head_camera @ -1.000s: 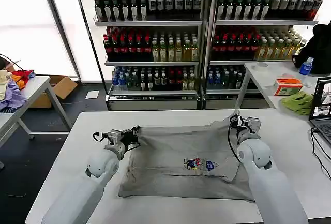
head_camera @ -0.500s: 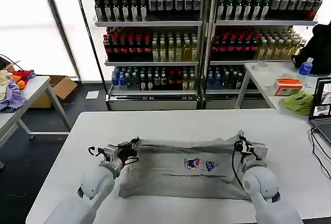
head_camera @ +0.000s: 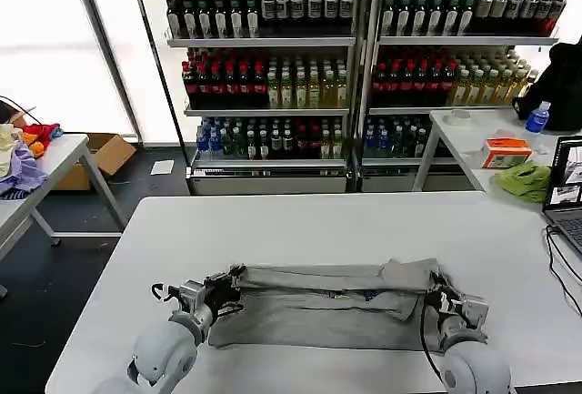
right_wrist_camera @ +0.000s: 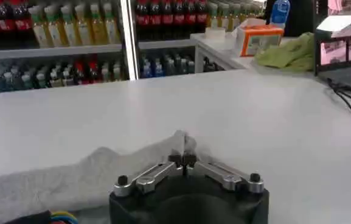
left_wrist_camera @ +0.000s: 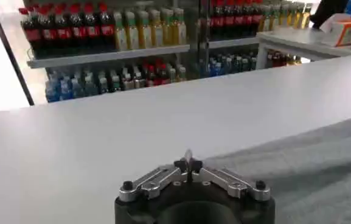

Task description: Fold and organize the clothes.

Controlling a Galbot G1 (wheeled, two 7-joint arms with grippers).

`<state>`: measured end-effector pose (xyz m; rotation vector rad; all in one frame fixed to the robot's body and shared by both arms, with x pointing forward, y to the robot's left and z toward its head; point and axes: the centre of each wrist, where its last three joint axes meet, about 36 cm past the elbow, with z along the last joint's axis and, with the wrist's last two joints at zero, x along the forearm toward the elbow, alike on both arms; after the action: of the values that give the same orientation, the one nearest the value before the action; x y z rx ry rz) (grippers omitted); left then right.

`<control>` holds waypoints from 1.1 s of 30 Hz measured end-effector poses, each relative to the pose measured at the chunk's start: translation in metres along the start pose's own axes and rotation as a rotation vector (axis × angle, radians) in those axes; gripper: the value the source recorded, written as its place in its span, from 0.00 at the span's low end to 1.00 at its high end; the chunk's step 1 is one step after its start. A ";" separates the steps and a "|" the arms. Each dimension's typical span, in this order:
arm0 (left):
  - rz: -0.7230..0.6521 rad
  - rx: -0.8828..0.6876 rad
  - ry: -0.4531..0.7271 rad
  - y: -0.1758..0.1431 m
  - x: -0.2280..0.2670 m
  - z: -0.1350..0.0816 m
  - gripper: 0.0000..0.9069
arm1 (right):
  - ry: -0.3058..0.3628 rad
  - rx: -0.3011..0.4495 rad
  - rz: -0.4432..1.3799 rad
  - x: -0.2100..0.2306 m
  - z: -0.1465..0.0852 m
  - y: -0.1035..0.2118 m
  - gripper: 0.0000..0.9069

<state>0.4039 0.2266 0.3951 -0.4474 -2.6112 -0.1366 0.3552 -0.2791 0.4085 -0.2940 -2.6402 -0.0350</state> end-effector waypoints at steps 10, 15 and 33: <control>0.000 0.001 0.020 -0.007 0.009 0.009 1.00 | 0.007 0.042 0.017 0.003 0.019 0.001 0.08; -0.003 -0.001 0.020 -0.007 0.015 0.006 0.90 | 0.016 0.056 0.033 0.003 0.026 -0.002 0.04; -0.055 0.021 0.001 -0.010 0.034 -0.001 1.00 | -0.016 0.077 0.056 0.033 0.018 -0.007 1.00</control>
<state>0.3724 0.2270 0.4121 -0.3688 -2.6228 -0.1274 0.3165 -0.2781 0.4085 -0.3431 -2.6402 0.0874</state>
